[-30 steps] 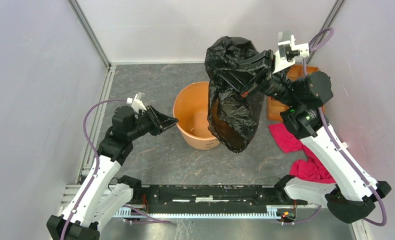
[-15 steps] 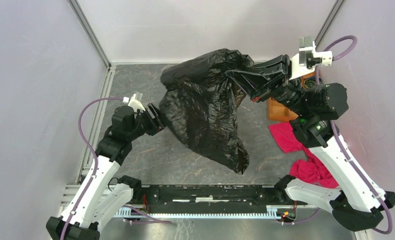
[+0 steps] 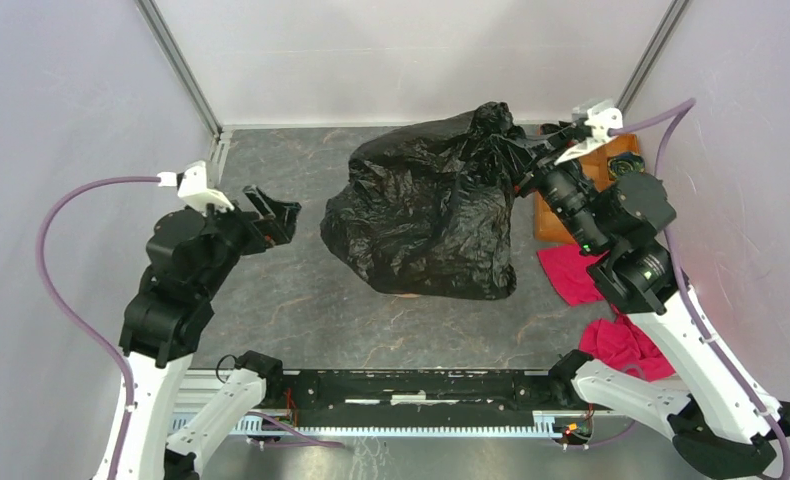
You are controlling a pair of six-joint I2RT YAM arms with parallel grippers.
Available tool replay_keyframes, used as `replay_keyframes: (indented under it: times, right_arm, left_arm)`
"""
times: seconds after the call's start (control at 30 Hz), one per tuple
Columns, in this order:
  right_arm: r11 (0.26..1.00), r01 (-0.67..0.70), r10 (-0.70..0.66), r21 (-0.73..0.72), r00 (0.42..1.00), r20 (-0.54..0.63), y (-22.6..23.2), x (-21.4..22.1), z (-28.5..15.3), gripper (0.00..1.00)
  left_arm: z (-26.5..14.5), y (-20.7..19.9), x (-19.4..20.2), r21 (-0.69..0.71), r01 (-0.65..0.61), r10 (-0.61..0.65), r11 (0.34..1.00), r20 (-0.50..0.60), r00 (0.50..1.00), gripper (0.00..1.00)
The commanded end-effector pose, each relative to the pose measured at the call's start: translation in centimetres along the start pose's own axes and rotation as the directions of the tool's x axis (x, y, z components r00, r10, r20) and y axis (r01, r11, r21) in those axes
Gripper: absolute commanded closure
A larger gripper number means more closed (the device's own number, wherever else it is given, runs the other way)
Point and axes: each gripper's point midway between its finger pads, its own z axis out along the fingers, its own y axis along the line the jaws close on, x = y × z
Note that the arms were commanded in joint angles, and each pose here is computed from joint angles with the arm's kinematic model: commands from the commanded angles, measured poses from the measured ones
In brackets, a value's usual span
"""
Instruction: Put the trash bags into the trash bin
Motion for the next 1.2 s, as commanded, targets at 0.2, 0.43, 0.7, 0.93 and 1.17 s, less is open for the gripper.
replay_keyframes:
  times: [0.2,0.43,0.7,0.93,1.17]
  right_arm:
    - [0.975,0.137,-0.116,0.175,0.985,-0.124,-3.6,1.0,0.9,0.99]
    - [0.979,0.146,-0.110,0.146,0.967,-0.231,-3.4,3.8,1.8,0.99]
    - [0.952,0.230,-0.137,0.202,0.911,-0.389,-5.1,6.5,3.3,0.99]
    - [0.845,0.417,-0.190,0.334,0.819,-0.541,-9.3,9.1,3.0,0.99]
    - [0.886,0.362,-0.183,0.291,0.848,-0.498,-8.0,8.6,4.1,0.99]
  left_arm:
    - [1.5,-7.3,-3.0,0.322,0.013,-0.014,0.947,0.002,1.000,0.00]
    - [2.1,-11.5,1.3,0.578,0.111,0.008,0.809,-0.199,0.980,0.00]
    - [-0.7,-10.0,4.5,0.595,0.063,0.088,0.801,-0.221,0.971,0.00]
    - [-3.1,-11.2,4.5,0.680,0.051,0.125,0.732,-0.207,0.970,0.00]
    - [-2.0,-13.2,5.5,0.756,0.217,0.025,0.617,-0.294,0.955,0.00]
